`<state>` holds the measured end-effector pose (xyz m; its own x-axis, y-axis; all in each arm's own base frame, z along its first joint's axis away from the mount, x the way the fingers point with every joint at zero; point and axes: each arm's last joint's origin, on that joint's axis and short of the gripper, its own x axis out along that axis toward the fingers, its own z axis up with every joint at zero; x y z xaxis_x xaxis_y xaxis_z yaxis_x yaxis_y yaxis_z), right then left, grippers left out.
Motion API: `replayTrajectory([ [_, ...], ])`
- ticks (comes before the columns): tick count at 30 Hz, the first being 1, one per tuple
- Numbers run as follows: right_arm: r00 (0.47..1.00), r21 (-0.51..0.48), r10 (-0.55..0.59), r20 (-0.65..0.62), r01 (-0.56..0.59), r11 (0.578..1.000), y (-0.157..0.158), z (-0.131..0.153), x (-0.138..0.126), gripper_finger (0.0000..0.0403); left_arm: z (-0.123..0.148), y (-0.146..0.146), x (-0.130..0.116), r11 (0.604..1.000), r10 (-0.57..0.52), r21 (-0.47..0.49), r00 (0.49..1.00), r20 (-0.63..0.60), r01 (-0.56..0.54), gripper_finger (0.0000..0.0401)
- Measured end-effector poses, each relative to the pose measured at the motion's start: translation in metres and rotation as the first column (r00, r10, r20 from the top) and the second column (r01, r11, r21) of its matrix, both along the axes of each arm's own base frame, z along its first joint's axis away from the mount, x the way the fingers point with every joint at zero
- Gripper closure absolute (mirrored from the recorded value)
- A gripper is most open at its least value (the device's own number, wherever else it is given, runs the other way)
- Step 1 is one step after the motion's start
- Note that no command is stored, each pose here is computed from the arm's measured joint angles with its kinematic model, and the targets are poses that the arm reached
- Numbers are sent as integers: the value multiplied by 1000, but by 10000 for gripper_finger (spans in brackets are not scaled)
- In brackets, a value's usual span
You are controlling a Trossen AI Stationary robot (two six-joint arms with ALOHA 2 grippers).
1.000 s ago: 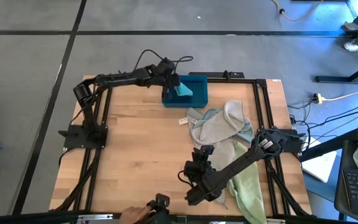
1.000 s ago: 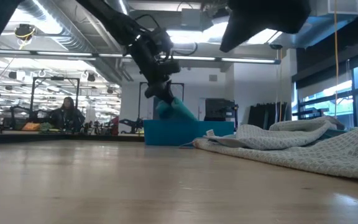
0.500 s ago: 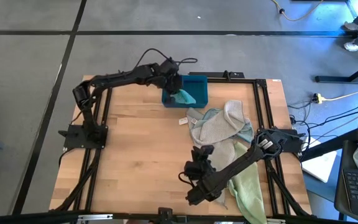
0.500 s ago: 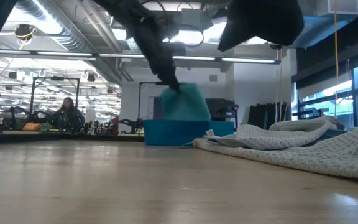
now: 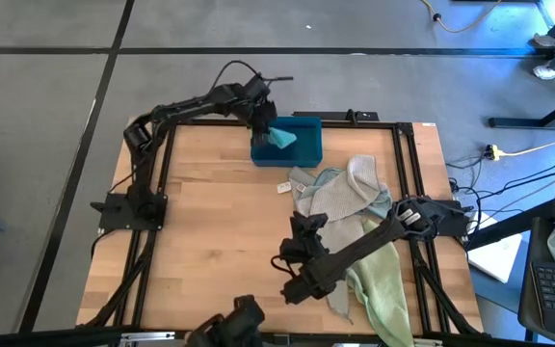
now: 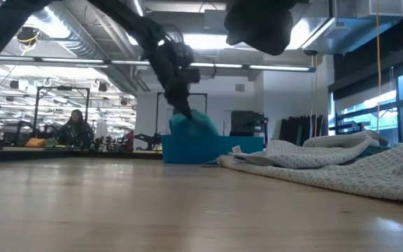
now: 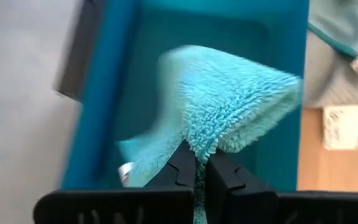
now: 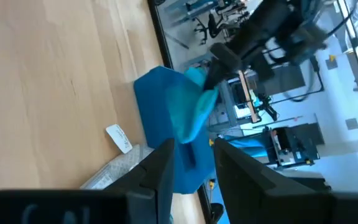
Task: Fold microfiber towels
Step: Put the folded blue towel into the blue bin
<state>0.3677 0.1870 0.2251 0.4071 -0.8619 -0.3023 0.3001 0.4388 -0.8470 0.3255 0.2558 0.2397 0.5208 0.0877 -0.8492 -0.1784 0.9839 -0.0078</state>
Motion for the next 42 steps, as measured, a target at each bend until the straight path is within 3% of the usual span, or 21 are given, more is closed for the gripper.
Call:
replayTrajectory([
  [5, 997, 28, -43, 71, 41, 999, -7, 0, 4, 288, -25, 1, 3, 996, -50, -74, 997, -66, 45, 401],
  [10, 980, 13, -67, 188, 66, 998, -16, 2, 8, 288, -31, -7, 4, 980, -97, -178, 993, -66, 84, 401],
  [17, 962, 11, -101, 252, 102, 995, -29, 3, 15, 288, -32, -18, 14, 994, -90, -69, 985, -145, 81, 401],
  [22, 962, 11, -106, 252, 106, 994, -31, 3, 15, 288, -32, -35, 19, 988, -129, -110, 976, -173, 111, 401],
  [24, 963, 10, -101, 250, 102, 995, -30, 3, 15, 288, -31, -41, 24, 989, -149, -57, 970, -194, 140, 401],
  [26, 964, 7, -96, 247, 97, 995, -28, 3, 14, 288, -27, -39, 30, 988, -77, 114, 970, -232, 106, 401],
  [29, 968, -6, -87, 234, 91, 996, -28, 3, 14, 288, -10, -28, 37, 914, 65, 406, 980, -189, 17, 401],
  [32, 969, -8, -87, 232, 91, 996, -28, 3, 14, 288, 6, -20, 41, 864, 94, 501, 992, -81, -41, 401],
  [35, 971, -12, -84, 223, 89, 996, -28, 3, 14, 288, 8, -18, 38, 875, 113, 479, 991, -67, -68, 401],
  [37, 974, -16, -82, 210, 87, 996, -28, 3, 14, 288, 3, -21, 34, 904, 107, 425, 990, -93, -57, 401],
  [42, 973, -12, -84, 214, 89, 996, -28, 3, 14, 288, -26, -32, 26, 939, 85, 343, 978, -189, -15, 401],
])
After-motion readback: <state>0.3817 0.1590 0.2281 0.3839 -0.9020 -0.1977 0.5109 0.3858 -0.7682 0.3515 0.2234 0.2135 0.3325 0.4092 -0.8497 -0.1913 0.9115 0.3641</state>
